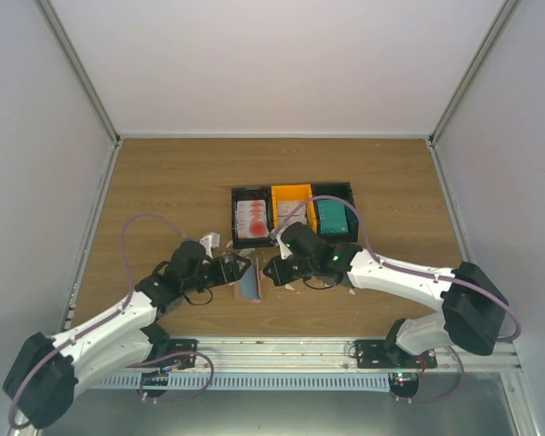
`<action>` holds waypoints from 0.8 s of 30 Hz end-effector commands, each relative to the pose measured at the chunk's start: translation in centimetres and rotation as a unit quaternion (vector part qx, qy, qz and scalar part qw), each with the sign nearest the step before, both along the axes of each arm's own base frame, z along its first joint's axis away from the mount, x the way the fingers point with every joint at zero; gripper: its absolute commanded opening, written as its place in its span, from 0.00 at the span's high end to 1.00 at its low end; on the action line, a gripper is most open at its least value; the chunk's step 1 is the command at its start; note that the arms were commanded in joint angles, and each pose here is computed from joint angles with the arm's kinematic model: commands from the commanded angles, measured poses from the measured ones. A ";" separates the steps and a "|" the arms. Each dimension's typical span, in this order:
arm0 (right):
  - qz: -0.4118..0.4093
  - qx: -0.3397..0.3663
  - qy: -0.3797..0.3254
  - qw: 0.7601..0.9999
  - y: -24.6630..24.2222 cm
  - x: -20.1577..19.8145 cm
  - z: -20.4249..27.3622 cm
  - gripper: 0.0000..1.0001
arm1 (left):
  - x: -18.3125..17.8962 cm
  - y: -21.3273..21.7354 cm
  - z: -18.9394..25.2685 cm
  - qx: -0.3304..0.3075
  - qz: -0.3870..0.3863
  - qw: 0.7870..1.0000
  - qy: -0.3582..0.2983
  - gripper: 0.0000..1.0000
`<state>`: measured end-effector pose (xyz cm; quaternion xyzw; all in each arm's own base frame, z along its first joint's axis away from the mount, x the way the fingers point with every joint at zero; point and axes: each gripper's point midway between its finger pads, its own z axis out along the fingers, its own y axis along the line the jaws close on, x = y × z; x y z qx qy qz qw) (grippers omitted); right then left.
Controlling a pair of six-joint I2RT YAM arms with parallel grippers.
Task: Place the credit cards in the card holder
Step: Open the card holder at the center of the board.
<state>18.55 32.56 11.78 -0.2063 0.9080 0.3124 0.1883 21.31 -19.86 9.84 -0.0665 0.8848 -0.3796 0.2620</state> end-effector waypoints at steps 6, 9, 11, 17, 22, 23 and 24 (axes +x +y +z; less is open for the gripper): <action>-0.026 -0.034 -0.008 0.999 -0.9 1.0 -1.5 0.99 | 0.0 2.2 -0.3 0.001 0.035 0.999 -0.010 0.12; -0.058 -0.075 -0.010 0.995 -2.8 1.3 -3.2 0.99 | -0.3 1.9 -0.7 -0.007 0.023 1.000 -0.004 0.16; -0.076 -0.096 -0.009 0.992 -3.9 1.4 -4.1 0.99 | -0.5 1.6 -1.1 -0.010 0.014 1.000 0.003 0.23; -0.118 -0.144 -0.010 0.982 -6.2 1.7 -5.9 1.00 | -1.2 0.5 -2.5 -0.019 -0.019 0.999 0.028 0.49; -0.120 -0.147 -0.010 0.982 -6.4 1.7 -6.3 0.99 | -1.3 -0.3 -3.0 -0.027 -0.038 0.998 0.036 0.65; -0.118 -0.147 -0.010 0.982 -6.3 1.7 -6.4 0.99 | -1.3 -0.4 -3.3 -0.025 -0.042 0.998 0.040 0.69; -0.114 -0.146 -0.009 0.983 -6.2 1.6 -6.5 0.99 | -1.3 -0.5 -3.5 -0.023 -0.047 0.998 0.042 0.71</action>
